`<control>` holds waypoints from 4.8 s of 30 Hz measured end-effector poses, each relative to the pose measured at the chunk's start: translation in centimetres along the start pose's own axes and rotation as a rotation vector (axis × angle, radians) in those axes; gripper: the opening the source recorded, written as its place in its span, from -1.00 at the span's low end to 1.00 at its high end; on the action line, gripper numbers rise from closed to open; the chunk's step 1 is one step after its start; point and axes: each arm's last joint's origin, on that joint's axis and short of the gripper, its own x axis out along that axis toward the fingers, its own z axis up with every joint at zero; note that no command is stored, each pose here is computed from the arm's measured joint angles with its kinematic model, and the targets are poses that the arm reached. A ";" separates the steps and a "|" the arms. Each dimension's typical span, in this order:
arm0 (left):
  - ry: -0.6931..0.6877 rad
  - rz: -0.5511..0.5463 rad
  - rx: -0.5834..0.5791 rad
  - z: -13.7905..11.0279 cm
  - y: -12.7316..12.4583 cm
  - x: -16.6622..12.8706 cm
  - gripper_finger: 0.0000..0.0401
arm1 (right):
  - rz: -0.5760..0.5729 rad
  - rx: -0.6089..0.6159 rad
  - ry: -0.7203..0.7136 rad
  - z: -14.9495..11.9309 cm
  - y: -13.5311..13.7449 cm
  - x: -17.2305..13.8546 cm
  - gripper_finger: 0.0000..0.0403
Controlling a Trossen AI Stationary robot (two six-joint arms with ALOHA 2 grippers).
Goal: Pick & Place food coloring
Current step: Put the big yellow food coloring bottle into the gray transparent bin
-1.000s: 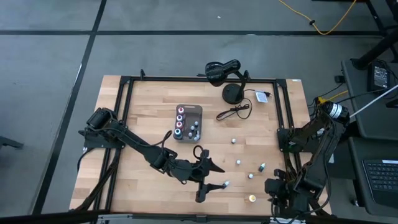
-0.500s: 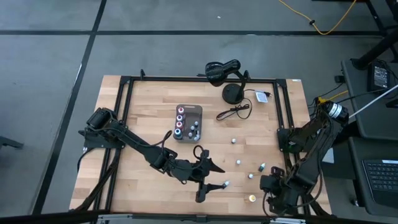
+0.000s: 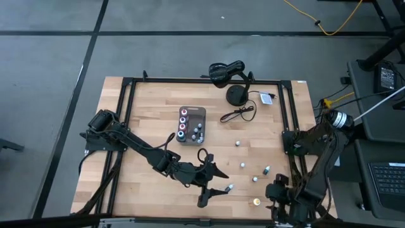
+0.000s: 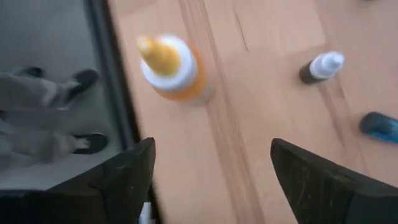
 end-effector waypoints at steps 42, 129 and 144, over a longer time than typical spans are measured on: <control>-0.018 -0.013 -0.042 0.2 -0.1 0.0 0.32 | -0.064 -0.015 -0.285 -2.8 2.3 7.2 0.58; 0.416 0.114 0.163 7.3 -1.2 -4.8 0.14 | -0.033 0.023 -0.362 23.2 4.2 -2.3 -0.48; 0.438 0.153 0.153 7.2 -0.6 -4.8 -0.03 | -0.017 0.012 -0.390 24.0 4.1 -2.3 -0.47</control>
